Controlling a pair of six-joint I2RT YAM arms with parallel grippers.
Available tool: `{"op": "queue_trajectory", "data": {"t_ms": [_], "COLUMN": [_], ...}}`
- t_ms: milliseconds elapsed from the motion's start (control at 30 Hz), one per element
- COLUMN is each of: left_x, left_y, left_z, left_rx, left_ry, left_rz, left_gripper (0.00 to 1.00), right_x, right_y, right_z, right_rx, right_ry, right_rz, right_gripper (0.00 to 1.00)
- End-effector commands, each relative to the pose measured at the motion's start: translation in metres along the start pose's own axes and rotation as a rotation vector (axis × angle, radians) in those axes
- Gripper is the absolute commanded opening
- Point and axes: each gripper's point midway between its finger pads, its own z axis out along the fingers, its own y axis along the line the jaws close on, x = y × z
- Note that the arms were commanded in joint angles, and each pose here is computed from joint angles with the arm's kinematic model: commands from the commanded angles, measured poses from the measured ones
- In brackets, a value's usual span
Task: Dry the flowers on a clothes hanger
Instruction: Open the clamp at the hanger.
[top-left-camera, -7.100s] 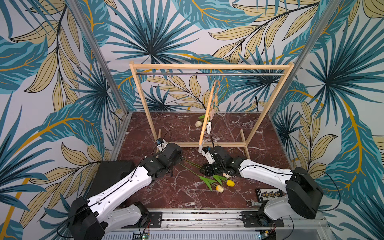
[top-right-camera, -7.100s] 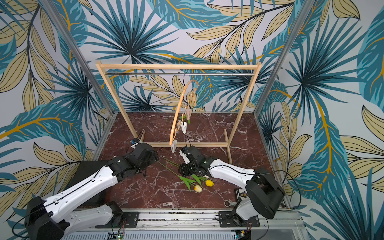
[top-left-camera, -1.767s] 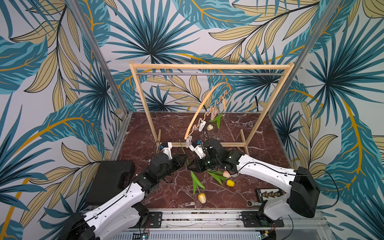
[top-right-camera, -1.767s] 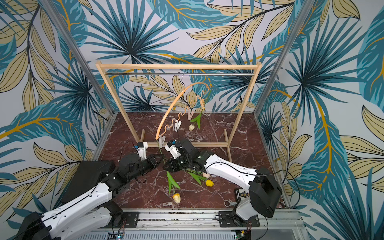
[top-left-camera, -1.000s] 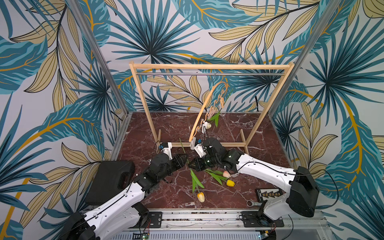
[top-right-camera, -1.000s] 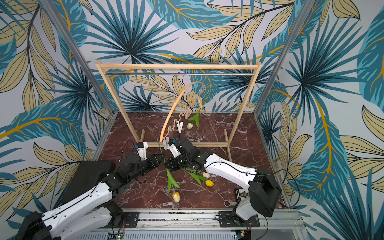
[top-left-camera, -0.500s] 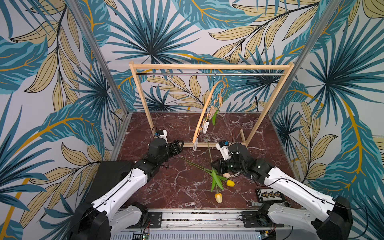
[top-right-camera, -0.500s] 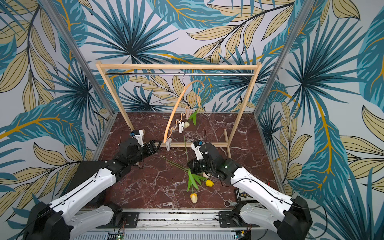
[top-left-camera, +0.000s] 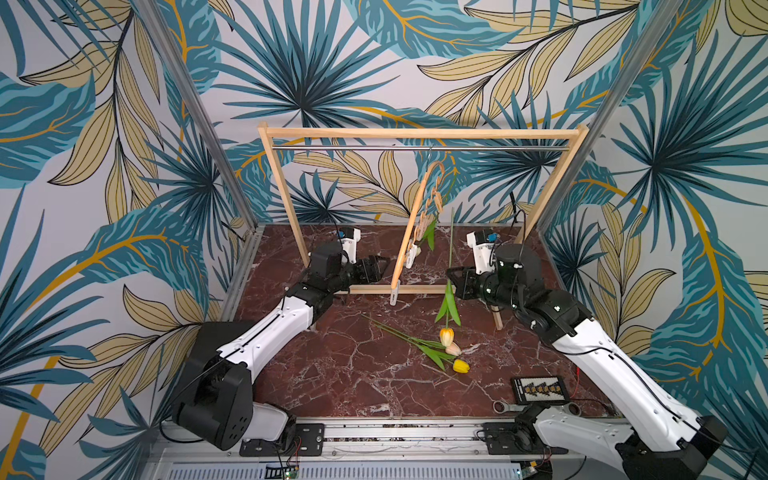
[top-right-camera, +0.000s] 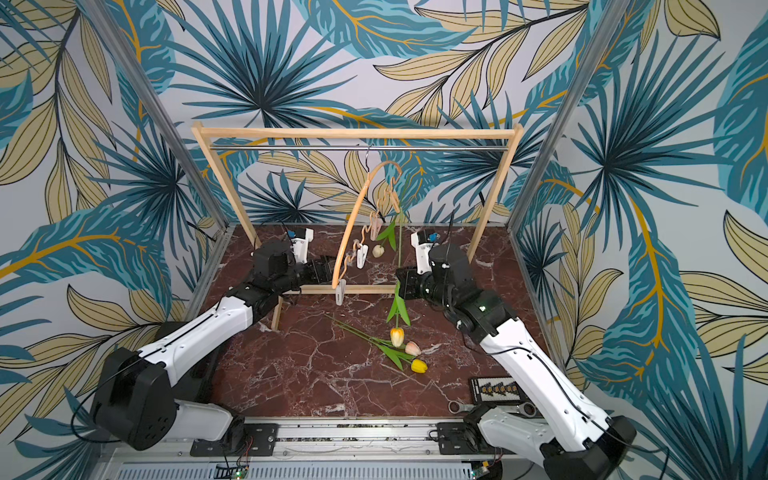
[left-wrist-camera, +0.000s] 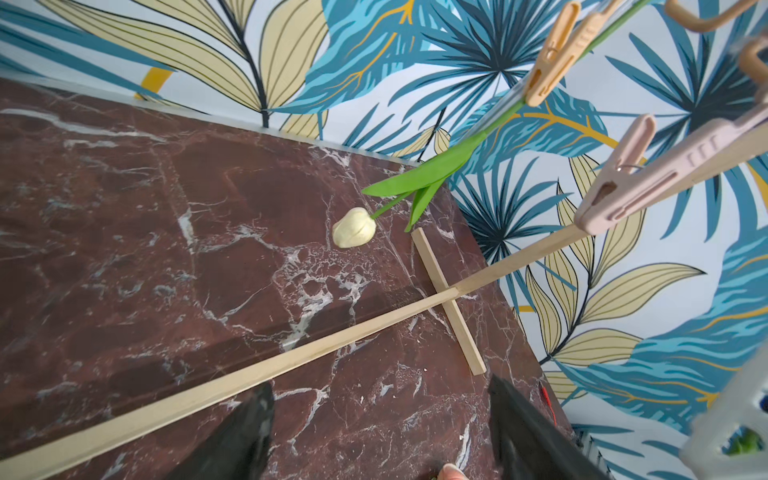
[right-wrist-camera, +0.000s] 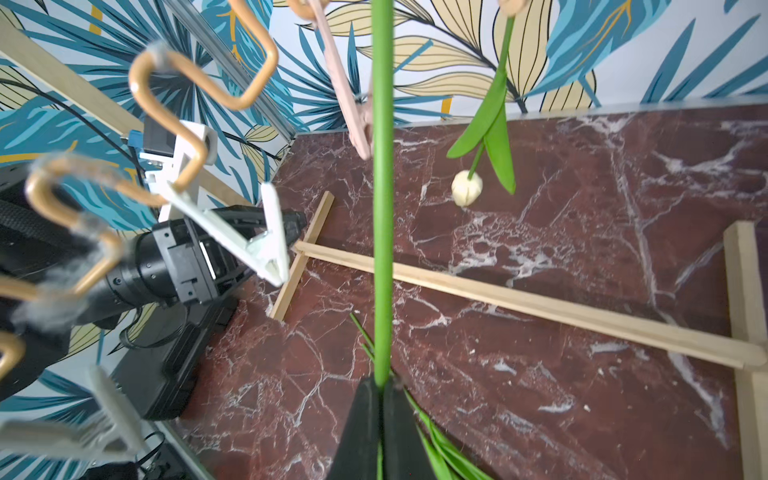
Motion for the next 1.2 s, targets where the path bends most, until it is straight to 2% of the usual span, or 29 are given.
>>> {"op": "queue_trajectory", "data": {"t_ms": [0, 167, 433, 733, 1167], "left_x": [-0.034, -0.047, -0.057, -0.059, -0.065], "left_y": [-0.044, -0.07, -0.084, -0.092, -0.097], "left_z": [0.002, 0.011, 0.018, 0.021, 0.035], "left_rx": [0.183, 0.337, 0.448, 0.495, 0.548], "left_ry": [-0.052, -0.031, -0.033, -0.005, 0.032], "left_rz": [0.108, 0.144, 0.169, 0.228, 0.269], "left_gripper": [0.86, 0.85, 0.87, 0.91, 0.91], "right_x": [-0.006, -0.03, -0.044, -0.05, -0.054], "right_y": [-0.001, -0.001, -0.004, -0.006, 0.002], "right_z": [0.011, 0.024, 0.043, 0.061, 0.069], "right_rx": [0.01, 0.002, -0.008, -0.023, -0.069], "right_ry": [0.048, 0.053, 0.088, 0.111, 0.127], "right_rz": [-0.079, -0.127, -0.158, -0.153, -0.157], "right_gripper": [0.0, 0.0, 0.0, 0.0, 0.0]}}
